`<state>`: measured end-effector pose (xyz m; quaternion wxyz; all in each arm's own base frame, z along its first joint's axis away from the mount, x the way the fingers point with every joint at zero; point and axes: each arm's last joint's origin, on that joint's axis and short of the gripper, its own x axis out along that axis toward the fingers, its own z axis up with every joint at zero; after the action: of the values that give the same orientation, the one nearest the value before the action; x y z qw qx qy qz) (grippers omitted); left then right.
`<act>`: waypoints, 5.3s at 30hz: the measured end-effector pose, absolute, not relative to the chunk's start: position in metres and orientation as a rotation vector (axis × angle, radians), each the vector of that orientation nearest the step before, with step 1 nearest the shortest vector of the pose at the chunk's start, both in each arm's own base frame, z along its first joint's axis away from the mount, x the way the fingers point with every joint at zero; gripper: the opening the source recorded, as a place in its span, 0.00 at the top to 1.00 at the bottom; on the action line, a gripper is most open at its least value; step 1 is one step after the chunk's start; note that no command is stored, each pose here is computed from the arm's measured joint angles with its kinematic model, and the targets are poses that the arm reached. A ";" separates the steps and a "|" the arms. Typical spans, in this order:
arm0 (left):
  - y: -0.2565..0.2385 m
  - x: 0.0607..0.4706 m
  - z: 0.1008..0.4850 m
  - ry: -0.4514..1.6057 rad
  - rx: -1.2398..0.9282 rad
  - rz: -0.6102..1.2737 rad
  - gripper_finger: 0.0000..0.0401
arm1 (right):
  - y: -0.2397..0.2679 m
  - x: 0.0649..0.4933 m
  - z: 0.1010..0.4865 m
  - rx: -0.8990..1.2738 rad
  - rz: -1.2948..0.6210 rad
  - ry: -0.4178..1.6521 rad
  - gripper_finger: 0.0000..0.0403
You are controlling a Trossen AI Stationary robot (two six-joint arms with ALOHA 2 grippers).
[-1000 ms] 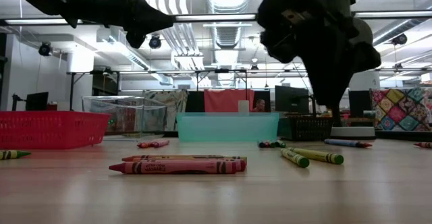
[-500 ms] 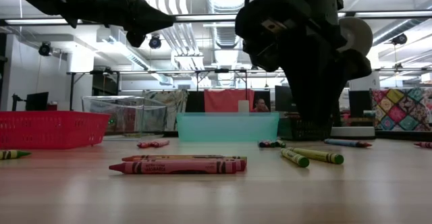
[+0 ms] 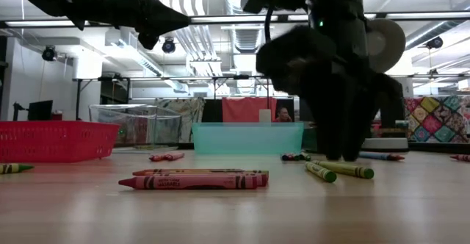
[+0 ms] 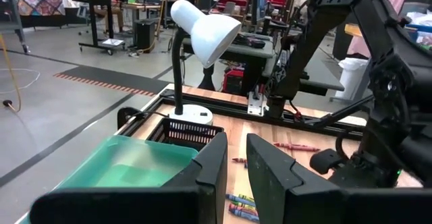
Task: Sort crayons
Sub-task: Put the green crayon into the transparent bin
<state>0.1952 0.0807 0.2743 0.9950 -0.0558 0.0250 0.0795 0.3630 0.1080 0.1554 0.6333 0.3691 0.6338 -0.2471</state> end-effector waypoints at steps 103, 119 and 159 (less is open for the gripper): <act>0.059 0.233 0.260 -0.037 -0.027 -0.460 0.97 | 0.022 0.402 0.279 0.060 -0.058 0.218 0.93; 0.084 0.223 0.269 -0.021 -0.121 -0.288 0.99 | 0.016 0.375 0.302 0.111 -0.184 0.295 0.75; 0.248 0.217 0.212 1.408 -0.118 0.432 0.99 | 0.015 0.369 0.290 0.113 -0.217 0.431 0.75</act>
<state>0.2168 0.2483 0.2125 0.7394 -0.0540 0.6416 0.1969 0.3688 0.0146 0.2900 0.9695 0.0557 0.2131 -0.1073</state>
